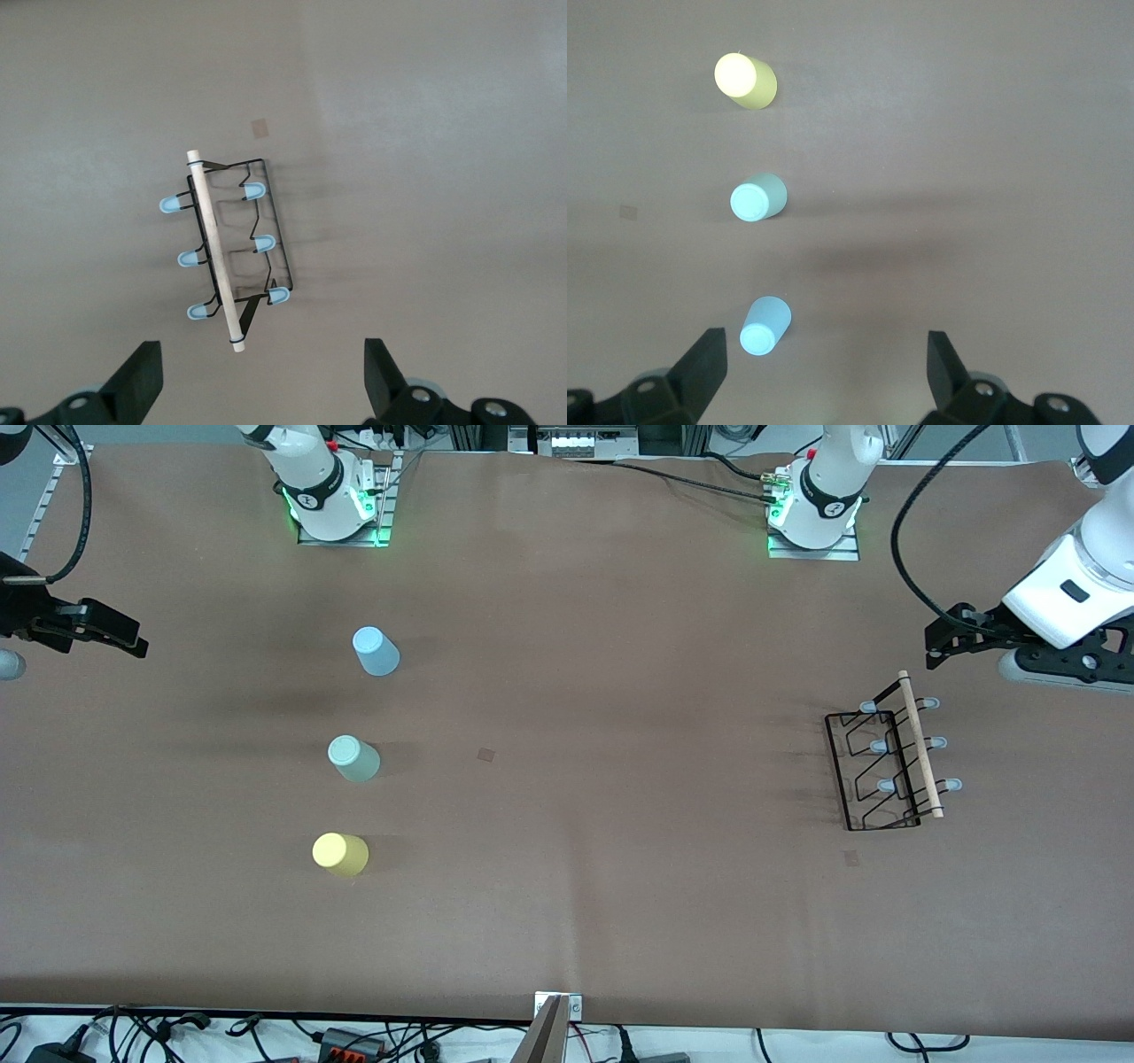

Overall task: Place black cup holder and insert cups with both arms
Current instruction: 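Reach the right gripper to the teal cup while the left gripper reaches the rack handle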

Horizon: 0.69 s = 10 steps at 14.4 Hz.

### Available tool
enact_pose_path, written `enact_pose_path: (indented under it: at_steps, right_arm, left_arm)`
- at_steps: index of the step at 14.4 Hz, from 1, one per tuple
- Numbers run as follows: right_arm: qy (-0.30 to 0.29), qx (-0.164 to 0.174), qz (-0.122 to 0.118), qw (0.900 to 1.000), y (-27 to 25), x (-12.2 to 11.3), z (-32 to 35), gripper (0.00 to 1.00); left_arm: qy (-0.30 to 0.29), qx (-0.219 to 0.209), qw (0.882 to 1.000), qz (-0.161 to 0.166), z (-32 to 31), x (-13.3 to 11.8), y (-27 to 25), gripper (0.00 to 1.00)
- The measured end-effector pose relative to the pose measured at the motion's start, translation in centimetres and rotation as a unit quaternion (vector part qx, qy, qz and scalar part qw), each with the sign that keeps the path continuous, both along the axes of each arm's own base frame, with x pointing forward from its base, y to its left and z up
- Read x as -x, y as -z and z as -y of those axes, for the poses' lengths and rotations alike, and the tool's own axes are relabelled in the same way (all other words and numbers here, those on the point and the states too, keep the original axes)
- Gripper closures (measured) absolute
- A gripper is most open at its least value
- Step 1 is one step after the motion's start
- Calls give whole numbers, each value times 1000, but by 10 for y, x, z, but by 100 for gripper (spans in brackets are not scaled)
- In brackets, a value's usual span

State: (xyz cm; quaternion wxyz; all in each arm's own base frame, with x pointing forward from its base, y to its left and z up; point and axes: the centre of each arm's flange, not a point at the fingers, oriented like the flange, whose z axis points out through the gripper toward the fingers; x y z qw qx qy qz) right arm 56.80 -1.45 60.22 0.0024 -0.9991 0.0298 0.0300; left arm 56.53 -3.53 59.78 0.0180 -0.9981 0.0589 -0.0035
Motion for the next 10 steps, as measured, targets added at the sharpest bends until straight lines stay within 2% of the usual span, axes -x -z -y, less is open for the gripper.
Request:
enact_pose_path:
  at_steps: [5, 10]
  right_arm:
    - [-2, 0, 0, 1000, 1, 0, -2, 0]
    - [-4, -1, -29, 1000, 29, 1, -4, 0]
  left_arm:
    - [-11, 0, 1000, -4, -6, 0, 3, 0]
    - [-15, 0, 1000, -4, -6, 0, 4, 0]
